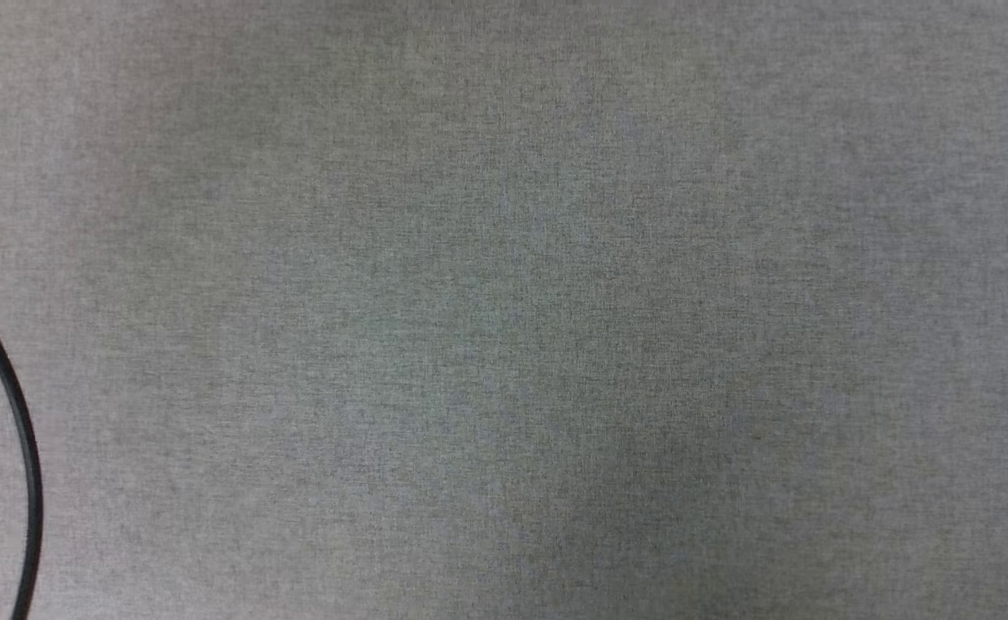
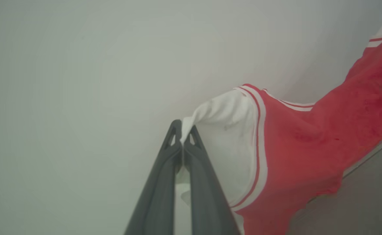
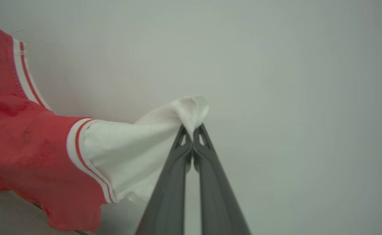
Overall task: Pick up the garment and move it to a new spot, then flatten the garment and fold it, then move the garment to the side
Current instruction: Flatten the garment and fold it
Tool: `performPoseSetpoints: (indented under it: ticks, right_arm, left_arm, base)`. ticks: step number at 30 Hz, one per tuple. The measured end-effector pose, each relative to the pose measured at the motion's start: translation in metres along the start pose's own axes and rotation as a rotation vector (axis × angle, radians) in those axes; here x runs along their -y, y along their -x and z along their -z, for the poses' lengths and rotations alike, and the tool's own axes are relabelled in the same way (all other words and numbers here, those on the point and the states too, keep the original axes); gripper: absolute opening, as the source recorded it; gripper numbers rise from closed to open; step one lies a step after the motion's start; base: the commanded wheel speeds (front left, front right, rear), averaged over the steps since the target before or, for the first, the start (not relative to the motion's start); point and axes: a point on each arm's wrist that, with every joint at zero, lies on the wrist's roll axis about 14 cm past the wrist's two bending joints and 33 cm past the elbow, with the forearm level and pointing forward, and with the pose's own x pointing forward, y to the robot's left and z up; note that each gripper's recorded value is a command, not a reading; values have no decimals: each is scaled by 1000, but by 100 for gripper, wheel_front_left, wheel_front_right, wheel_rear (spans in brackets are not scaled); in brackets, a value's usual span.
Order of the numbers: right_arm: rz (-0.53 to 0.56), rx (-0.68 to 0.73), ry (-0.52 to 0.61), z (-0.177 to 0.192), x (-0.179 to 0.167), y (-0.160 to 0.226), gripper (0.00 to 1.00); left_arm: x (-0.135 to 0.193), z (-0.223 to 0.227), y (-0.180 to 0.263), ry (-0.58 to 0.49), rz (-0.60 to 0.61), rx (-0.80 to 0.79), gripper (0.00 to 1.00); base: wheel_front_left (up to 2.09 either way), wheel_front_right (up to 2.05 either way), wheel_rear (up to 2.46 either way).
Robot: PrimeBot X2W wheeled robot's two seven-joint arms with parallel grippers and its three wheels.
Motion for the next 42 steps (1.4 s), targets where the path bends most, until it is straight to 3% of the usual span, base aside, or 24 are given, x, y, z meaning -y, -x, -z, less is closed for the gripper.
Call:
performPoseSetpoints:
  ticks: [9,16,23,32,42]
  right_arm:
    - [-118,-90,-70,58,-51,24,0]
    - [-194,-169,-152,93,-83,69,0]
    - [-290,-261,-210,125,-119,131,0]
    - [-325,-442,-337,179,-145,237,0]
    - [-328,-613,-392,217,-155,353,0]
  left_arm:
    - [21,56,34,106,50,-75,0]
    - [51,110,85,192,93,-176,0]
    - [91,154,151,313,106,-278,0]
    - [140,209,266,413,110,-472,0]
    - [167,223,370,479,61,-621,0]
  base:
    - [0,0,0]
    - [0,0,0]
    - [0,0,0]
    - [0,0,0]
    - [0,0,0]
